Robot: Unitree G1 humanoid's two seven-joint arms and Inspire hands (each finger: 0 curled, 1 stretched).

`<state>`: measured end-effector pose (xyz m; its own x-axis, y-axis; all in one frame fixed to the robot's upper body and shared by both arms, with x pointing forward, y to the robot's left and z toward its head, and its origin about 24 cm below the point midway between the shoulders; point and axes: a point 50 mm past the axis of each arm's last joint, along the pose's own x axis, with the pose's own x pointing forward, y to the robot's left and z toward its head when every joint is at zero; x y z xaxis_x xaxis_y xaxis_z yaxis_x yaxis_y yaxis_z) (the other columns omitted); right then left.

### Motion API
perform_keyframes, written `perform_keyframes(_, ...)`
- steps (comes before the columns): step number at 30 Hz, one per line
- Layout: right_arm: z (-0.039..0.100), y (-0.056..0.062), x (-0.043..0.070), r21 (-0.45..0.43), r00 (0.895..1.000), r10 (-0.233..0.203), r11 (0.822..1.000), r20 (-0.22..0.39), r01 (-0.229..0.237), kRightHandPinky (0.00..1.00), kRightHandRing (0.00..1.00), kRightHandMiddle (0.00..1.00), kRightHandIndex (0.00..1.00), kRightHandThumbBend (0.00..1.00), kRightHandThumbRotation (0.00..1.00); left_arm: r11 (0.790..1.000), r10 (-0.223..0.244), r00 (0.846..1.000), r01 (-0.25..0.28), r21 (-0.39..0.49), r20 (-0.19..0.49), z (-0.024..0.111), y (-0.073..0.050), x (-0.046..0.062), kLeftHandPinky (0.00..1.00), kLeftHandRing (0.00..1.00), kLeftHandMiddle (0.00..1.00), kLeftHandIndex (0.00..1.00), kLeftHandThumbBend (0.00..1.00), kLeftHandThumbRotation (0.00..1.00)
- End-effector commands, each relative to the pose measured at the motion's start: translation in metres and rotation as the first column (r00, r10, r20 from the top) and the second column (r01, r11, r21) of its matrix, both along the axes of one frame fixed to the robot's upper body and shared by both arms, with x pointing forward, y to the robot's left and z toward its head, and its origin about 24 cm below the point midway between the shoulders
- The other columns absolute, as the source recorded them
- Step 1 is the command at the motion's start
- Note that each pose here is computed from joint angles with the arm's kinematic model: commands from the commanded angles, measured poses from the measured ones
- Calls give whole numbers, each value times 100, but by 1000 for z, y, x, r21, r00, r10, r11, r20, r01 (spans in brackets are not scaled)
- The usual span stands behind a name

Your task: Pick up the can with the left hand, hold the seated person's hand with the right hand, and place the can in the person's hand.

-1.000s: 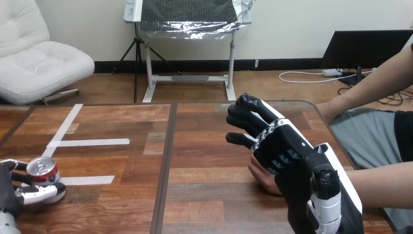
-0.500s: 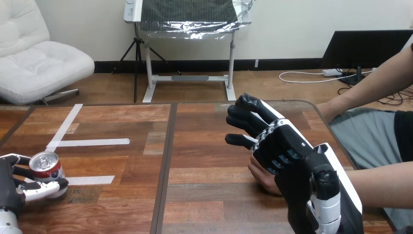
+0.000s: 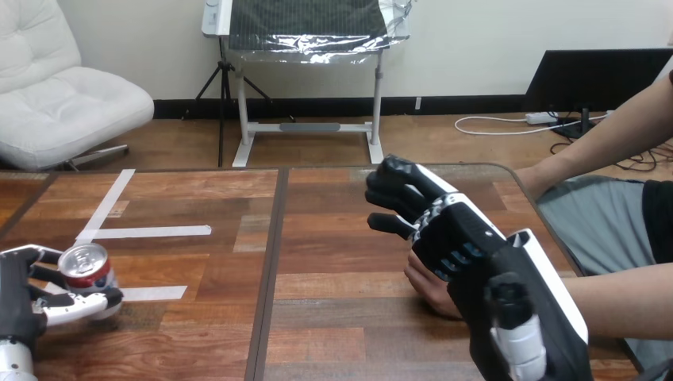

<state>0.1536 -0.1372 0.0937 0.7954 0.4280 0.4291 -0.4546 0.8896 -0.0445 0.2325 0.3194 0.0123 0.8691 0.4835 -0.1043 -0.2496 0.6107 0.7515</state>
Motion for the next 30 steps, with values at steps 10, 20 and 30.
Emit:
perform_keyframes(10,7,-4,20,-172,990,-74,981,119,94,83,86,86,86,81,93,991,-129,977,133,-12,172,46,-22,17,30,35,41,47,71,0)
perform_keyframes(20,1,-15,40,-309,980,-113,938,161,159,82,85,86,86,83,87,982,-169,966,183,-55,196,59,-33,18,30,36,41,47,71,0)
perform_keyframes(30,0,-26,58,-401,969,-158,889,190,223,79,84,86,86,82,83,967,-235,949,250,-48,212,71,-43,19,30,34,40,45,70,0)
